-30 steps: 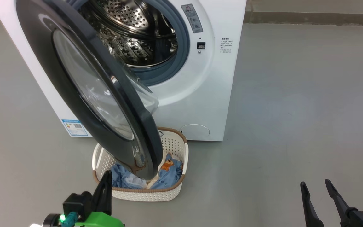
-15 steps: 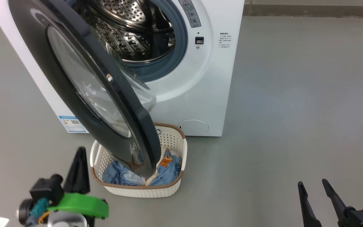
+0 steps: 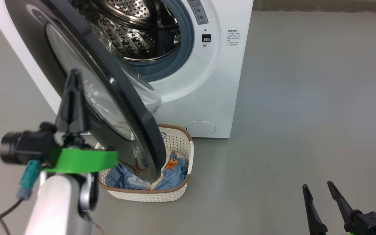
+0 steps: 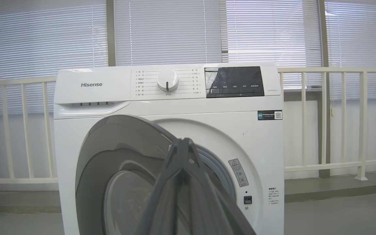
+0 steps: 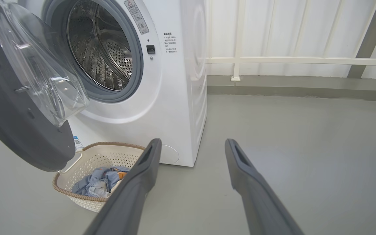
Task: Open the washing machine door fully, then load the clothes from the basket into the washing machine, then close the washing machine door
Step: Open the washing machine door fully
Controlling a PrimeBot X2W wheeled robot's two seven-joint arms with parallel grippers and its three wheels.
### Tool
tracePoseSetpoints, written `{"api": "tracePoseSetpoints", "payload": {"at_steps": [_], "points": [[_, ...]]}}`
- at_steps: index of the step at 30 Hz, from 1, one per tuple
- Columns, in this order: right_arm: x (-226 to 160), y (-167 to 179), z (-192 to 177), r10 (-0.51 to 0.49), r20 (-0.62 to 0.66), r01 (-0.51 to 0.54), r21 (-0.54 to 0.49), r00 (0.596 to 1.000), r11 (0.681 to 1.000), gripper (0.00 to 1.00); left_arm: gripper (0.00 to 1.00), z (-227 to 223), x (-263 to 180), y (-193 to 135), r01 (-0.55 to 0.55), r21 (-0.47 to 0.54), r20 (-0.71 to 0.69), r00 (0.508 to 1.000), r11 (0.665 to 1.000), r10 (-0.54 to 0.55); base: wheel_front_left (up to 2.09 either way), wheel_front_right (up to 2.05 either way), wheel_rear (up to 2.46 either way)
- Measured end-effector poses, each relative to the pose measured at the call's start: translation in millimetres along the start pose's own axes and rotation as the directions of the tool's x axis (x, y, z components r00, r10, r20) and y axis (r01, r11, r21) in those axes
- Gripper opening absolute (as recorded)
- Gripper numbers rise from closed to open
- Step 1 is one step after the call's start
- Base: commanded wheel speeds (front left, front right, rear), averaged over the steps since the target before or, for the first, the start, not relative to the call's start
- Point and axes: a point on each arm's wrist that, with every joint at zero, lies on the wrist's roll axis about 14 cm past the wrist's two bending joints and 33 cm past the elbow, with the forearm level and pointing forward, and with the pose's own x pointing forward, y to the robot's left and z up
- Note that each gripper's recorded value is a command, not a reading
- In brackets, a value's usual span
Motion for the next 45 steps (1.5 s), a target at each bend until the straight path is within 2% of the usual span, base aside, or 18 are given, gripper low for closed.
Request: {"api": "tracePoseSetpoints", "payload": {"at_steps": [3,7,10,11,14,16,22,35,45], "points": [[0,3,0,0.007,0.0,-0.007,0.002,1.0,1.0,1.0,0.0,17,9,-29,0.084,-0.013,0.039,0.996,0.996,-0.083,0.0,0.0,0.0],[-2,6,0,0.016,0.001,-0.016,0.004,1.0,1.0,1.0,0.0,14,6,-80,0.223,-0.069,0.003,0.975,0.973,-0.223,0.0,0.0,0.0],[-3,10,0,0.029,0.001,-0.029,0.006,1.0,1.0,1.0,0.0,3,-7,-118,0.329,-0.132,-0.055,0.939,0.935,-0.339,0.0,0.0,0.0],[-4,14,-1,0.039,-0.002,-0.039,0.01,0.999,0.999,1.0,0.0,-6,-18,-141,0.382,-0.185,-0.092,0.91,0.905,-0.403,0.0,0.0,0.0],[-5,18,-1,0.049,-0.004,-0.049,0.013,0.999,0.999,1.0,0.0,-22,-33,-163,0.415,-0.239,-0.163,0.874,0.878,-0.457,0.0,0.0,0.0],[-6,21,-1,0.058,-0.003,-0.058,0.014,0.998,0.998,1.0,0.0,-32,-41,-170,0.414,-0.26,-0.198,0.861,0.872,-0.468,0.0,0.0,0.0],[-8,26,0,0.071,0.001,-0.071,0.016,0.997,0.997,1.0,0.0,-58,-55,-176,0.391,-0.279,-0.29,0.836,0.877,-0.465,0.0,0.0,0.0],[-6,30,-2,0.081,-0.004,-0.081,0.028,0.997,0.996,1.0,0.0,-101,-51,-132,0.23,-0.211,-0.406,0.863,0.95,-0.299,0.0,0.0,0.0],[-5,30,0,0.081,0.005,-0.081,0.033,0.997,0.996,1.0,0.0,-111,-53,-115,0.173,-0.194,-0.438,0.865,0.966,-0.243,0.0,0.0,0.0]]}}
